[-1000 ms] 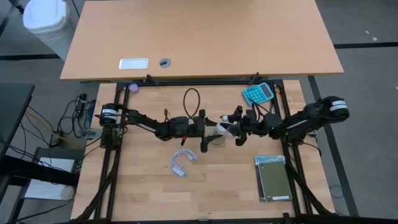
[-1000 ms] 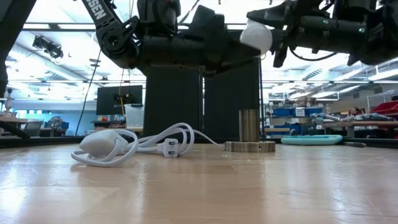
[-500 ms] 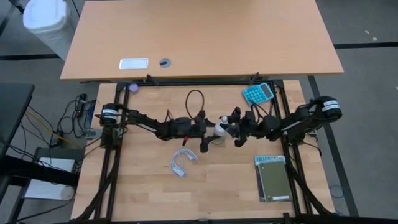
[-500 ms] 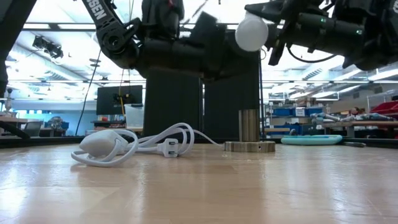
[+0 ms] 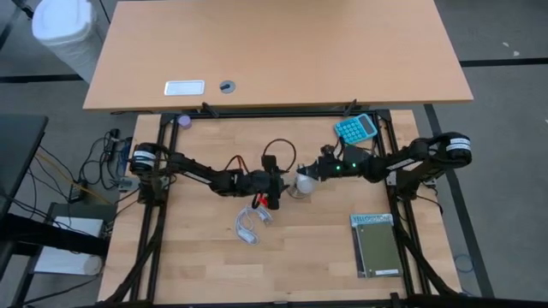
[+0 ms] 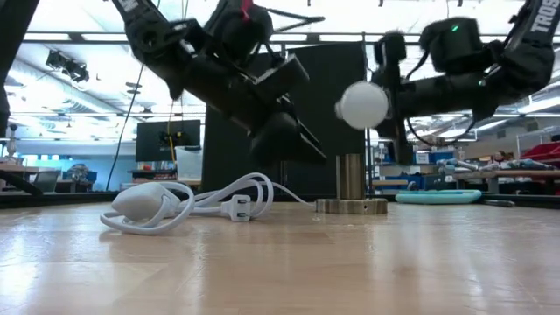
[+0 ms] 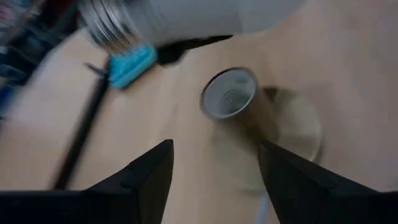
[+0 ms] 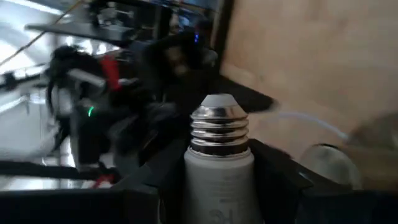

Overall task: Screw lightbulb
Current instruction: Insert the lightbulb into the socket

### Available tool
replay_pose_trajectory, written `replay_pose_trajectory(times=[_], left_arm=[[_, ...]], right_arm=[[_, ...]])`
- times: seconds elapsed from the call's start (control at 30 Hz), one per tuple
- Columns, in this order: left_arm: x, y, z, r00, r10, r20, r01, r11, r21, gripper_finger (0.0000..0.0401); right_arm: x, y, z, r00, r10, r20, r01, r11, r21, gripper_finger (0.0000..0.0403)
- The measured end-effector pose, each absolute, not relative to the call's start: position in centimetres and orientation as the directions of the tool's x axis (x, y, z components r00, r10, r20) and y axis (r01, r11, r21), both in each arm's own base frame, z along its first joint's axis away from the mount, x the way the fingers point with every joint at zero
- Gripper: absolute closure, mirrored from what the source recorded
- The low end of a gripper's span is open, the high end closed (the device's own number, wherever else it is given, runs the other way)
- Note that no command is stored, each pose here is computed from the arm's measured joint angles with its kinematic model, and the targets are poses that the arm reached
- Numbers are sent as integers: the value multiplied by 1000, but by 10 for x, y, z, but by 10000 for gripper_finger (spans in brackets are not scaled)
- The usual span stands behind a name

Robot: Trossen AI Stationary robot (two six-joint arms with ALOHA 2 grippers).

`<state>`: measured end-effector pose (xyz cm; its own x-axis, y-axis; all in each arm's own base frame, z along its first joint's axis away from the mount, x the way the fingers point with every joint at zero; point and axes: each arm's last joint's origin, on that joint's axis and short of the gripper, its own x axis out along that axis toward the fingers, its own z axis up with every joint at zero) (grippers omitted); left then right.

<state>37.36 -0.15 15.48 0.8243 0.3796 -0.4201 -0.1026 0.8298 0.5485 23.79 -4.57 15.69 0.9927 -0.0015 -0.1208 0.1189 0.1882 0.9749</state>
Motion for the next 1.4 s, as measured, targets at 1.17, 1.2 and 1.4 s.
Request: replay_pose_trajectory(times=[1.17, 1.2, 1.4], left_arm=[[377, -51, 192, 889, 454, -56, -114, 339, 934, 163], [378, -50, 192, 889, 455, -52, -116, 333, 936, 163], [380, -47, 193, 924, 380, -47, -96, 348, 933, 163]], right_arm=[[262, -90, 186, 880, 402, -254, 365, -228, 902, 247], [262, -90, 186, 879, 402, -255, 366, -227, 903, 247], [264, -84, 186, 881, 393, -263, 367, -218, 904, 247]])
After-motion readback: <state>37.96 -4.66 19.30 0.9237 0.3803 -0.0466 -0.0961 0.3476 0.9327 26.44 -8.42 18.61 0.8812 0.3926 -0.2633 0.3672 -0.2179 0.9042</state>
